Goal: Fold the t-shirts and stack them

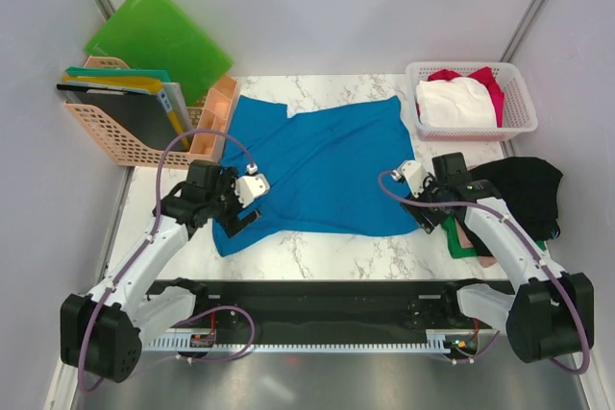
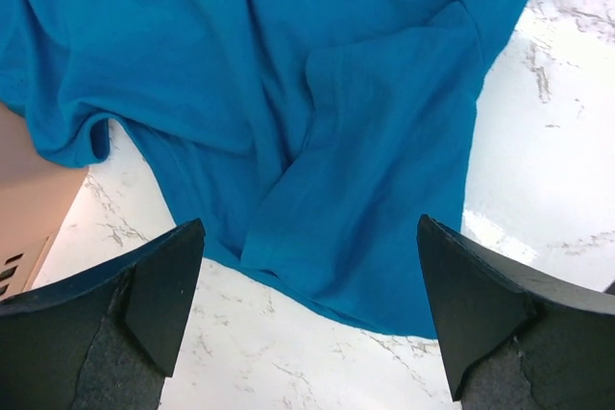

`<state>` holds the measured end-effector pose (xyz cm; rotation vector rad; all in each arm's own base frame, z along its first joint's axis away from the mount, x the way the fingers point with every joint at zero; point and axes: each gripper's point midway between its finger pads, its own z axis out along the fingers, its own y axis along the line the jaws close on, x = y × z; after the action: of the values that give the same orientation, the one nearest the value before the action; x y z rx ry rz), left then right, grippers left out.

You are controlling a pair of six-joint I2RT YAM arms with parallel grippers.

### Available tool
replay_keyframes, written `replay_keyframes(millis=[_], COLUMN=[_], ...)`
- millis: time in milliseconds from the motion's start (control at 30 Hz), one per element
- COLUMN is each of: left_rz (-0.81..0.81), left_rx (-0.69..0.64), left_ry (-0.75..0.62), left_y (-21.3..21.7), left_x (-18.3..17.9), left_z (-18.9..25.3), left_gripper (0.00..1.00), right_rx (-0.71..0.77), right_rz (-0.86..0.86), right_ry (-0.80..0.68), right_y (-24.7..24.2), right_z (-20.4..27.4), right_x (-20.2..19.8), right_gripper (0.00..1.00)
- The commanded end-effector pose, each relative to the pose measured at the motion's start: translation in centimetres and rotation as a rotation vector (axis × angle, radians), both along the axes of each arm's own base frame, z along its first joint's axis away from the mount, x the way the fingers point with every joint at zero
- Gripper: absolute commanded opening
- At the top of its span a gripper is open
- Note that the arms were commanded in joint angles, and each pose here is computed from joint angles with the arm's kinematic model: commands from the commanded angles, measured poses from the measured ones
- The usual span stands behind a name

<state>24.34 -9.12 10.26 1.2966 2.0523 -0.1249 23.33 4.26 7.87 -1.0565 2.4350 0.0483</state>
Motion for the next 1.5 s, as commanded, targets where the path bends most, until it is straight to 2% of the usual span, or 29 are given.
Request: replay_keyframes(millis=[0,133,300,500,867,1067,1333,1467], left_rz=[0.024,0.043,0.027,0.033,-0.037,-0.145,-0.180,-0.192], left_rx=[-0.007,0.016,0.041,0.039,-0.043,-0.032,0.027,0.050], left_ry=[-0.087,-0.117,0.007,0.012,-0.157,-0.006,0.087,0.119], left_y=[-0.1,0.2,0.0,-0.3,-3.8,-6.3,-6.6,-6.5], left_x=[2.3,3.6,3.1,3.5,5.2,3.2,3.4,3.5], left_z=[1.0,0.9,-2.6,-4.2,0.6,-1.7,-4.9,-6.0], left_gripper=[0.98,0.98,0.98,0.96,0.97,0.91,0.92,0.85], right_rx=[0.040,0.058,-0.028,-0.045,-0.010,-0.018,-0.018,-0.029], right_rz=[0.019,0.013,0.008,0.017,0.008,-0.010,-0.020,-0.028], right_ry=[-0.002,0.003,0.064,0.086,0.066,0.063,0.053,0.049], right_y=[1.0,1.4,-0.1,-0.3,0.3,0.1,0.0,-0.2], right_z=[-0.4,-1.3,-3.8,-4.9,-4.0,-4.1,-4.1,-4.4], right_x=[0.9,1.1,0.4,0.4,1.0,1.0,0.9,0.9], right_gripper=[0.69,0.69,0.69,0.64,0.65,0.67,0.69,0.70])
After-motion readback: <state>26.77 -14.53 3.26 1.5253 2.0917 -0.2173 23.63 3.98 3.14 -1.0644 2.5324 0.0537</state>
